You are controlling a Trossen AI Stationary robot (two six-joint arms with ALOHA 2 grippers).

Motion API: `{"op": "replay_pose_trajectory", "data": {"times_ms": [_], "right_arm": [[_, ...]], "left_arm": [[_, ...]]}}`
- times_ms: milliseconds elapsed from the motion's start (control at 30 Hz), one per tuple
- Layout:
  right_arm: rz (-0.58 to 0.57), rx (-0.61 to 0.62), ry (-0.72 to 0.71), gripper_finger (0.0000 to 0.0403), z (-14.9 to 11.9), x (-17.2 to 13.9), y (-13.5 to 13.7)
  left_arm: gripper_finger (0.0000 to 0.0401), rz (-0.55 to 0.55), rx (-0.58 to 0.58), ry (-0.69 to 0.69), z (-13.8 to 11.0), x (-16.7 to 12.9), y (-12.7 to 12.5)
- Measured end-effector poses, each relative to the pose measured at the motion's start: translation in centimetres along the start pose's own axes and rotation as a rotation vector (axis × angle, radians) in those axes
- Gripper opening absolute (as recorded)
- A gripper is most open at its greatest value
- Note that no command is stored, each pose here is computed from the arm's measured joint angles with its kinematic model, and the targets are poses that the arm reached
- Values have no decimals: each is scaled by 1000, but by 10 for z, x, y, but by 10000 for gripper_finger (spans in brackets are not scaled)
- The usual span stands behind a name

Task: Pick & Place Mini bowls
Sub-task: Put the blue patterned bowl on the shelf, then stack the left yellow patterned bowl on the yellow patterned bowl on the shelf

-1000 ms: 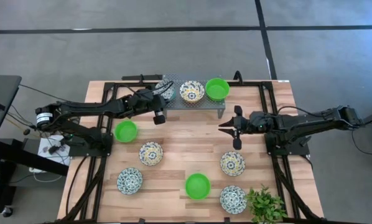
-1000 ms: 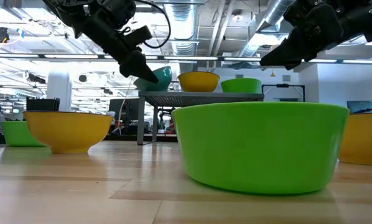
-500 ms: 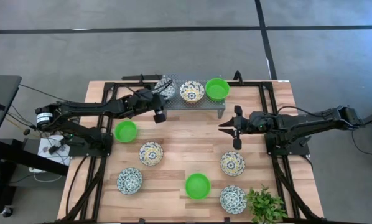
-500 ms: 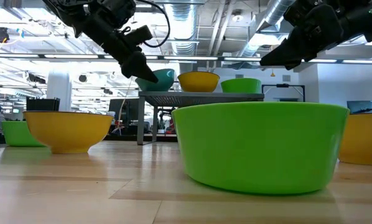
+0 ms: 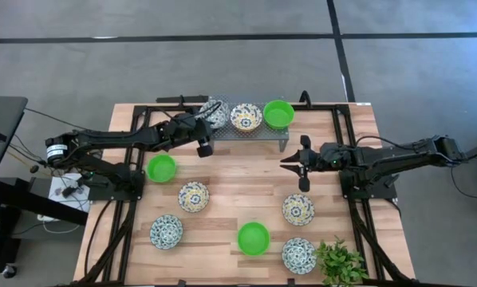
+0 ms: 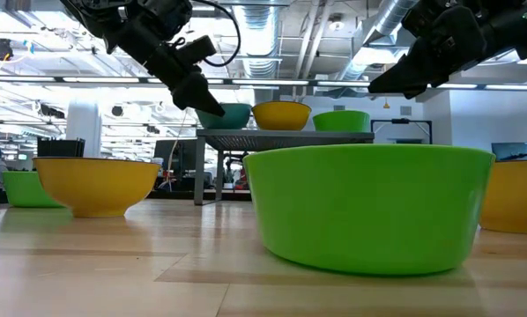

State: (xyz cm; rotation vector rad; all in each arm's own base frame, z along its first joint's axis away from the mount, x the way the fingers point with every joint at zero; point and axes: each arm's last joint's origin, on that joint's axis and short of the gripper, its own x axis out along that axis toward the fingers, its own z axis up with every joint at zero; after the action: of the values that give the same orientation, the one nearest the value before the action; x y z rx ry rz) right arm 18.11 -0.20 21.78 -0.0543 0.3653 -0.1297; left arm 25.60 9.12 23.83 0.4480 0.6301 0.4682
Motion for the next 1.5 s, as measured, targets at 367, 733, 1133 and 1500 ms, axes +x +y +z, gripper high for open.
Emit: {"op": "replay_pose_trajectory", "data": {"times_ms": [367, 733, 1133, 1500], "right_arm": [[0, 0, 0, 68, 0, 0, 0], [0, -1, 1, 68, 0, 0, 0], [18, 60, 1, 68, 0, 0, 1], [40, 100, 89, 68, -12, 21, 9]], "left_arm": [[162, 71, 8, 9, 2, -2, 2], [201, 64, 12, -153, 26, -41, -4], [202, -316, -23, -263, 39, -75, -57], [202, -563, -231, -20, 25, -107, -104]]}}
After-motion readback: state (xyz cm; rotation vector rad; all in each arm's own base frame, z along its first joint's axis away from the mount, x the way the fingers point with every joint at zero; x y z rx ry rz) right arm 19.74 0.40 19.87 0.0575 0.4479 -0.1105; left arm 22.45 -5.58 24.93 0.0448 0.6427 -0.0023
